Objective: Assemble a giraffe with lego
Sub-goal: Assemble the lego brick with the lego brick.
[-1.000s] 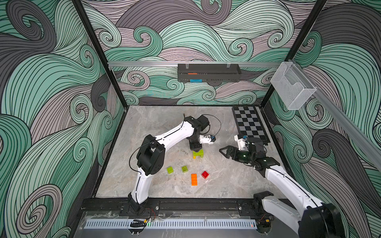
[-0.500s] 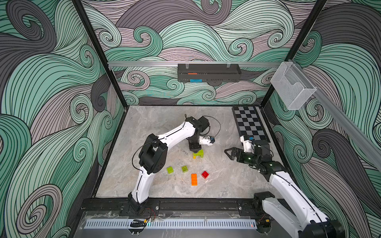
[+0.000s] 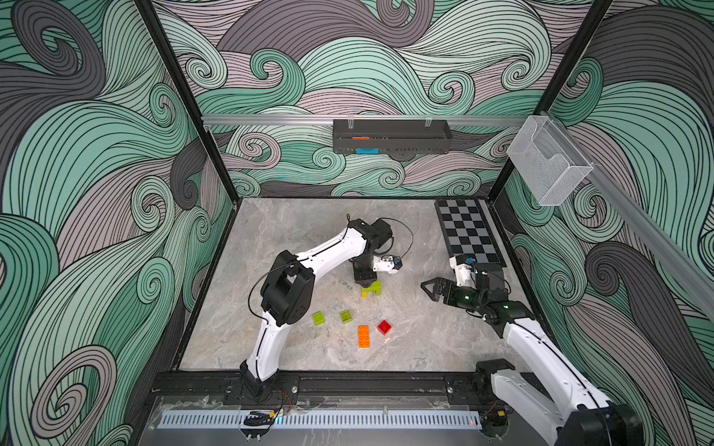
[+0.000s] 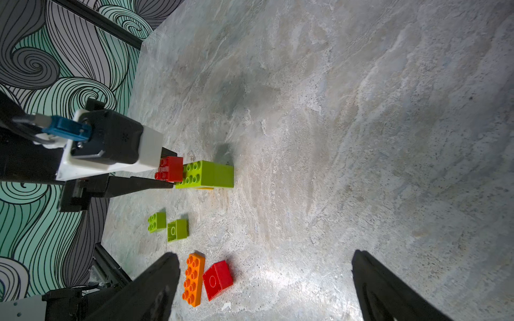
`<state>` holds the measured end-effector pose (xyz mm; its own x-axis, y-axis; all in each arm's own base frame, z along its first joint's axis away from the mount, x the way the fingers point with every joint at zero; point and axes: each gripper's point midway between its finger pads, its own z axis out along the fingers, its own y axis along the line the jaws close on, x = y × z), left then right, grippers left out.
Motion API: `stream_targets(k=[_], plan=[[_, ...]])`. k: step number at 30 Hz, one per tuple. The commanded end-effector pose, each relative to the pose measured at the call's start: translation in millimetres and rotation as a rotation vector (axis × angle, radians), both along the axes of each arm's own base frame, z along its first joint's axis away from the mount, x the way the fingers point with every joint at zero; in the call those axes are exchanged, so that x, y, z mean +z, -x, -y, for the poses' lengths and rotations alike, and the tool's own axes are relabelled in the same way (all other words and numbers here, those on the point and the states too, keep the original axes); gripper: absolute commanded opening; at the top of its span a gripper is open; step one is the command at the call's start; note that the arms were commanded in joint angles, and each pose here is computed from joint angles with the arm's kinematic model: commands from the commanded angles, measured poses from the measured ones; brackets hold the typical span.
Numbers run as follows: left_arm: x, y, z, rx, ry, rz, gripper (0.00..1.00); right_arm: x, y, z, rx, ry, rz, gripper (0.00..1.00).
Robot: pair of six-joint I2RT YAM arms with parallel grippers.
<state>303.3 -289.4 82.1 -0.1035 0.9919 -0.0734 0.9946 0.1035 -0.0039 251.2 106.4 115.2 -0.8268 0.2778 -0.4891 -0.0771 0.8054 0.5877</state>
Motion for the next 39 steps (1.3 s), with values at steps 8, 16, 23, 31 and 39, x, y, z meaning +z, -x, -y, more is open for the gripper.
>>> stream_targets(k=[8, 16, 23, 31, 39], plan=[[-16, 8, -4, 0.005, -0.023, -0.056, 0.0, -6, 2, 2, 0.007, 0.005, -0.012, 0.99], [-24, 16, -2, 0.002, -0.028, -0.079, 0.0, -7, 1, 3, 0.003, 0.008, -0.017, 0.99], [-25, 20, -4, -0.009, -0.056, -0.059, 0.0, -9, 1, 3, 0.003, 0.009, -0.023, 0.99], [-23, 13, -2, 0.017, -0.085, -0.048, 0.0, -10, 1, 5, -0.002, 0.011, -0.028, 0.99], [-34, -3, -7, -0.001, -0.1, 0.072, 0.0, -12, 0, 6, -0.007, 0.014, -0.034, 0.99]])
